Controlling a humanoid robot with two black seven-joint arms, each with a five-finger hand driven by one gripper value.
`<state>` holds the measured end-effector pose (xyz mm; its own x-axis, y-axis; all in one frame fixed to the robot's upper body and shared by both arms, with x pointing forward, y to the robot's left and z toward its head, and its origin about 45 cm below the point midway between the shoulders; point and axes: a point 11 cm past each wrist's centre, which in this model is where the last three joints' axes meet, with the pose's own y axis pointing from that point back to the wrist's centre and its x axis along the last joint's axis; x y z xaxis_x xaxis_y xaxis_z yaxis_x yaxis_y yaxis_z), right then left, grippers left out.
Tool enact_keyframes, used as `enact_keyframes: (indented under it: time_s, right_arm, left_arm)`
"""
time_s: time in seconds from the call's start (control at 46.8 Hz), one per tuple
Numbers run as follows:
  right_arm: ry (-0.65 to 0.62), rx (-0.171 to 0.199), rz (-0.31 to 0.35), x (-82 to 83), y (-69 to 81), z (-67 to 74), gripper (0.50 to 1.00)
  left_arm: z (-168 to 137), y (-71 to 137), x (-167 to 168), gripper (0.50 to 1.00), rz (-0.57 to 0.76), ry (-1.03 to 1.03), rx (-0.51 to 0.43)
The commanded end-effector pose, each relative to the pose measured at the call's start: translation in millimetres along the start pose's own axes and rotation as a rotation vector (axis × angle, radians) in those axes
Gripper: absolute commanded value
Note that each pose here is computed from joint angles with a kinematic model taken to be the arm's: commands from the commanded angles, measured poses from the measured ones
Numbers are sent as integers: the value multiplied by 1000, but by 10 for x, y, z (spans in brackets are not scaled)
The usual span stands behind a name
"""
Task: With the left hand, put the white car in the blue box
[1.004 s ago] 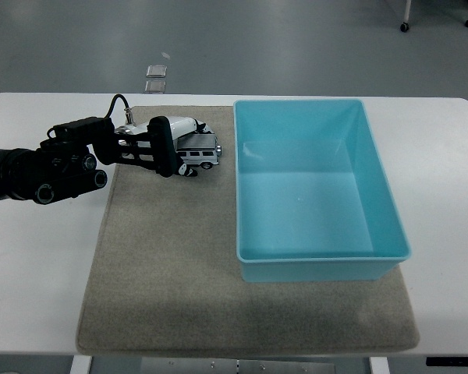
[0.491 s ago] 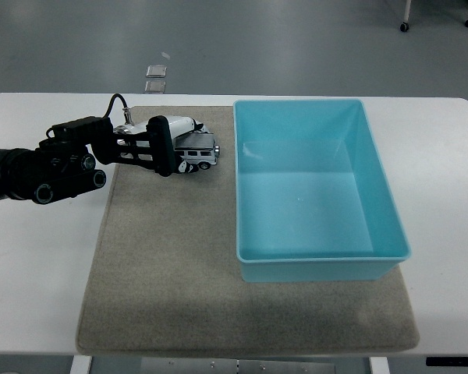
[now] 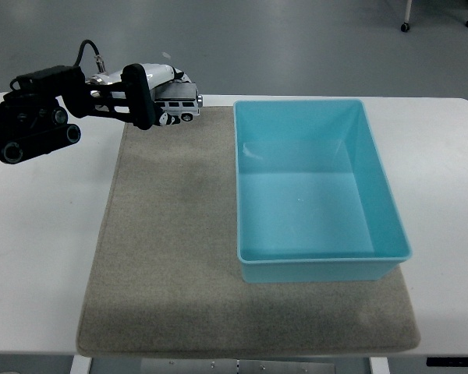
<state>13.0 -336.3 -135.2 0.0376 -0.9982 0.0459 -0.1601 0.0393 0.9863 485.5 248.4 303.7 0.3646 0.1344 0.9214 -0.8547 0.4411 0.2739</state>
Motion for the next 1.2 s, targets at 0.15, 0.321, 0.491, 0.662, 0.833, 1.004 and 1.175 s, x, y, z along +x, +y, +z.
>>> enact_keyframes:
  time_s: [0.15,0.321,0.491,0.662,0.833,1.004,1.175]
  right_arm:
    - [0,0,0,0,0,0,936]
    - [0,0,0,0,0,0,936]
    - [1,0,0,0,0,0,936]
    - [0,0,0,0,0,0,936]
    - [0,0,0,0,0,0,936]
    - [0,0,0,0,0,0,936]
    - [0,0,0,0,0,0,936]
  left_arm:
    - [537,-59,515,500,39,-56,-115]
    - [1155,-273,259,500,-23,-92,-248]
    - [1720,-418,-132,500,-97,-113,-367]
    - [2116,-470,-544,500,-173,-115,-453]
    - [2374,-449,-983,500,-273,-129,-516]
    - [2431,-426,-1213,500,-328,-110,-529]
    - [2445,-418,-1295,500,-360,-108,-530]
